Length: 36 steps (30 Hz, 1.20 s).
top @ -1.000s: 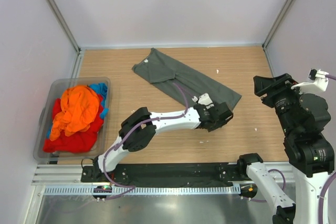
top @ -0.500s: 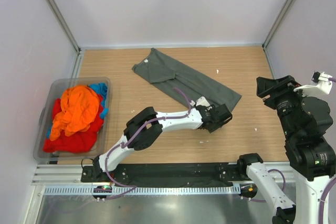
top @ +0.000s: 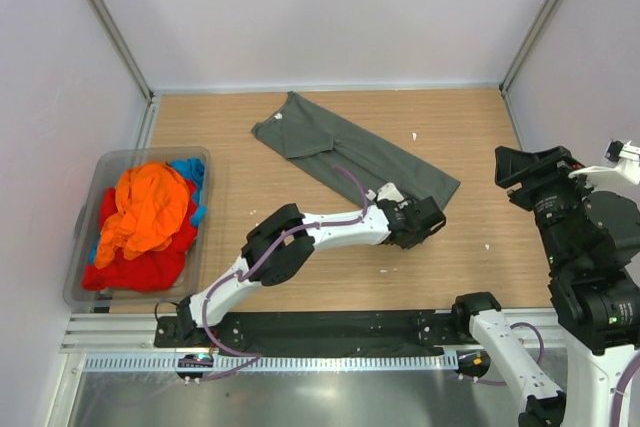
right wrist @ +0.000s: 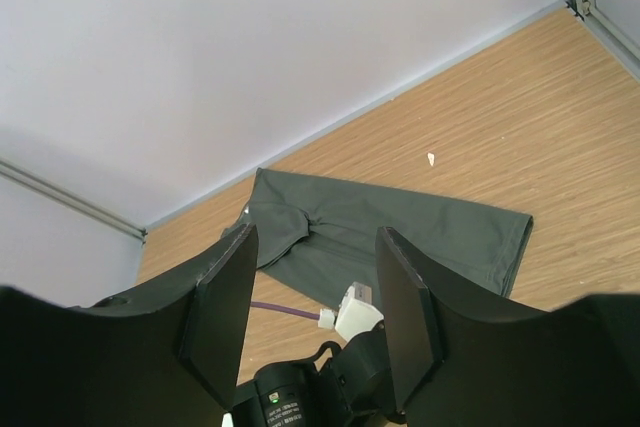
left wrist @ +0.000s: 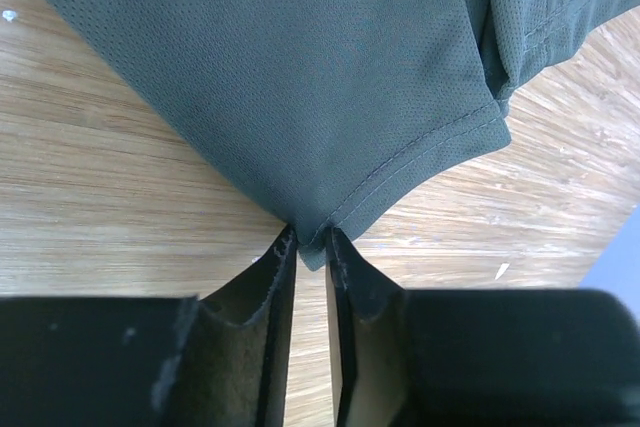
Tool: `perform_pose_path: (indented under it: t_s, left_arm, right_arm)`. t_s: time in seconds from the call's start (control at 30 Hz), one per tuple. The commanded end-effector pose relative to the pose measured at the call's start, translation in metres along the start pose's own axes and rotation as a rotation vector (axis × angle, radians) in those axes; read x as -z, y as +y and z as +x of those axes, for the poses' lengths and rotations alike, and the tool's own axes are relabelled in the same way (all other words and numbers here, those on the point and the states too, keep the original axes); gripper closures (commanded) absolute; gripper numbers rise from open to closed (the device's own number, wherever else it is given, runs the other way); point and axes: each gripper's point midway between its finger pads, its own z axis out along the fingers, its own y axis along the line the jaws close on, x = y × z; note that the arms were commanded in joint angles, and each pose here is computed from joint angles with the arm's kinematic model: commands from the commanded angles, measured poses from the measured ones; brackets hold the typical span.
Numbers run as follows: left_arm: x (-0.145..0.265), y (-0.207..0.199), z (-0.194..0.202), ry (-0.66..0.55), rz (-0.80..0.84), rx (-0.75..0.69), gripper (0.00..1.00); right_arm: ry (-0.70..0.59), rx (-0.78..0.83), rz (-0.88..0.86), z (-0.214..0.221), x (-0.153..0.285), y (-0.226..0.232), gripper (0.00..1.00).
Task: Fold and stack the t-shirts
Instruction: Fold the tshirt
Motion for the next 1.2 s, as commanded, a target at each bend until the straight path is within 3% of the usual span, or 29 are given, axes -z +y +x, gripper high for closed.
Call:
perform_pose_path:
  t_s: [0.0, 0.17, 0.43, 0.57, 0.77, 1.0, 1.17]
  left_arm:
    - [-0.013, 0.019, -0.005, -0.033, -0.066, -0.042, 0.86]
    - [-0.012, 0.027, -0.004, -0.019, -0.085, -0.068, 1.00]
    - [0.031, 0.064, -0.017, -0.020, -0.133, -0.162, 1.00]
    - [0.051, 0.127, -0.018, 0.000, -0.239, -0.223, 1.00]
    - [0.091, 0.189, -0.019, 0.028, -0.288, -0.259, 1.00]
    - [0.130, 0.253, -0.053, -0.038, -0.400, -0.349, 1.00]
    - [0.153, 0.297, -0.074, -0.076, -0.552, -0.437, 1.00]
  right_arm:
    - [-0.045, 0.008, -0.020, -0.015, 0.009, 0.006, 0.44]
    - [-0.050, 0.014, -0.016, -0.017, 0.011, 0.005, 0.43]
    - [0.028, 0.029, -0.008, 0.004, -0.002, 0.002, 0.41]
    - [0.074, 0.017, -0.021, 0.017, -0.009, 0.003, 0.41]
    - [0.147, 0.017, -0.025, 0.040, -0.022, 0.001, 0.41]
    - [0.365, 0.045, -0.044, 0.108, -0.044, -0.011, 0.42]
    - [0.599, 0.032, -0.070, 0.184, -0.050, -0.029, 0.45]
